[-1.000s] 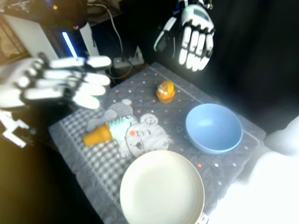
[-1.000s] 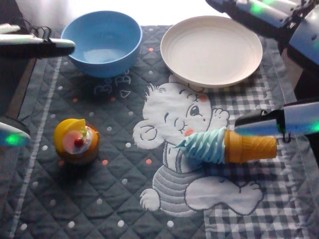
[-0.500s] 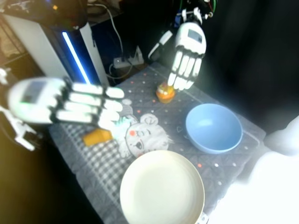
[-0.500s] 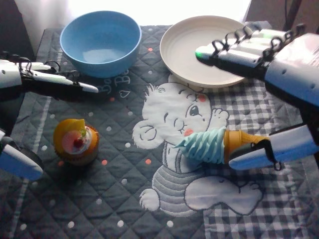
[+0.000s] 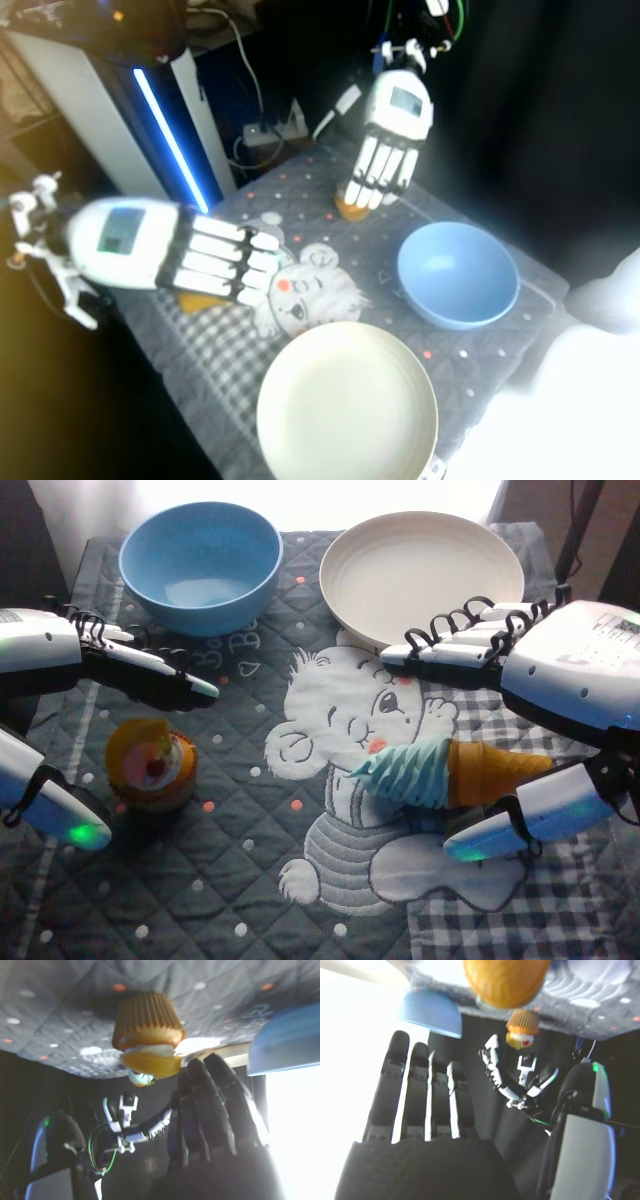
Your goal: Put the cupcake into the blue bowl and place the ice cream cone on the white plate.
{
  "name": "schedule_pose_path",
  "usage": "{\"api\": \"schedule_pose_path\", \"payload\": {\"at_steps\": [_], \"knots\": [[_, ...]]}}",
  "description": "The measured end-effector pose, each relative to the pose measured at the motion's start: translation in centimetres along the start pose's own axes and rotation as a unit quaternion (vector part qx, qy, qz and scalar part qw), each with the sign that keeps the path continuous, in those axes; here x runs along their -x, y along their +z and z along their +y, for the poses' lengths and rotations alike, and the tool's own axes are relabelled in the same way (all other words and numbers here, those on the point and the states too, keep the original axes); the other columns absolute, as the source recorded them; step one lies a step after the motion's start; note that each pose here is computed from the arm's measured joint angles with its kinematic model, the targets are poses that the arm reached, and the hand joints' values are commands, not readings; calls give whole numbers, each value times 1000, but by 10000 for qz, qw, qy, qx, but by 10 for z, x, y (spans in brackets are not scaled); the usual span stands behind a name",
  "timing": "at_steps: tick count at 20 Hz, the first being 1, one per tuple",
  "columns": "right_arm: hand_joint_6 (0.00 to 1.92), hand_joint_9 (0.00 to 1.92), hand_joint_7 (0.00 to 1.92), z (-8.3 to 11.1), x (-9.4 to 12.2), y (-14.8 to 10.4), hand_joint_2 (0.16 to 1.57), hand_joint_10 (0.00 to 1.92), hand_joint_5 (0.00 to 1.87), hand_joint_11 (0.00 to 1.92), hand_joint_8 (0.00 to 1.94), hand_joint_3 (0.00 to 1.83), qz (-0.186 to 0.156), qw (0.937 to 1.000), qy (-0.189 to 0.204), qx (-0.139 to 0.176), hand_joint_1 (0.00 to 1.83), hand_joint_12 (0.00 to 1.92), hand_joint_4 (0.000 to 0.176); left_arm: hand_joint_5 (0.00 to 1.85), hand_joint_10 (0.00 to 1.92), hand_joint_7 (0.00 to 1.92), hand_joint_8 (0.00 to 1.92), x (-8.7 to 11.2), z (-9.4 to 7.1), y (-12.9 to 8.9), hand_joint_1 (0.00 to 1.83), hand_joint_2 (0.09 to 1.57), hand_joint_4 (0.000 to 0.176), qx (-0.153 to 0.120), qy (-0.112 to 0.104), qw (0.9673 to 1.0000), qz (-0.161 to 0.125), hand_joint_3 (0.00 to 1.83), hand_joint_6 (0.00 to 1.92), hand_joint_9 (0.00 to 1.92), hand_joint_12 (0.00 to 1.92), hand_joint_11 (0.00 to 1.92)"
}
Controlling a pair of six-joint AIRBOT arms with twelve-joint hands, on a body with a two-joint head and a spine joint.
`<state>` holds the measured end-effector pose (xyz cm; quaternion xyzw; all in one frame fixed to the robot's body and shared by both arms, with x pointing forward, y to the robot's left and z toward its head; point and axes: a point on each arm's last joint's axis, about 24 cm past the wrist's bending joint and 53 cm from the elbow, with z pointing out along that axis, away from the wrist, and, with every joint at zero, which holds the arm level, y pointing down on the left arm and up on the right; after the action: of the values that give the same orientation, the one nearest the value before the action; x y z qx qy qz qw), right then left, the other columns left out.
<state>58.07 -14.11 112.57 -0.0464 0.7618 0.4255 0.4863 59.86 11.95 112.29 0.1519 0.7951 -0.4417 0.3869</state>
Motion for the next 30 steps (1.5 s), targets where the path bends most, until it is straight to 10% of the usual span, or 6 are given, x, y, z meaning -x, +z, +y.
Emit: {"api": "schedule_pose_path", "payload": {"at_steps": [14, 30], "knots": [[3, 457, 438, -30, -26, 1, 726, 0, 338, 390, 0, 9, 264, 9980, 505, -288, 679, 353, 0, 376, 0, 507, 0, -9, 1, 11, 667, 847, 0, 8, -9, 9999, 104, 0, 0, 587, 1030, 237], [3, 638, 576, -42, -30, 11, 754, 12, 432, 386, 8, 0, 218, 9975, 579, -331, 808, 835, 0, 422, 8, 555, 8, -17, 11, 18, 705, 844, 0, 144, -61, 9997, 188, 1, 7, 645, 1027, 281]]}}
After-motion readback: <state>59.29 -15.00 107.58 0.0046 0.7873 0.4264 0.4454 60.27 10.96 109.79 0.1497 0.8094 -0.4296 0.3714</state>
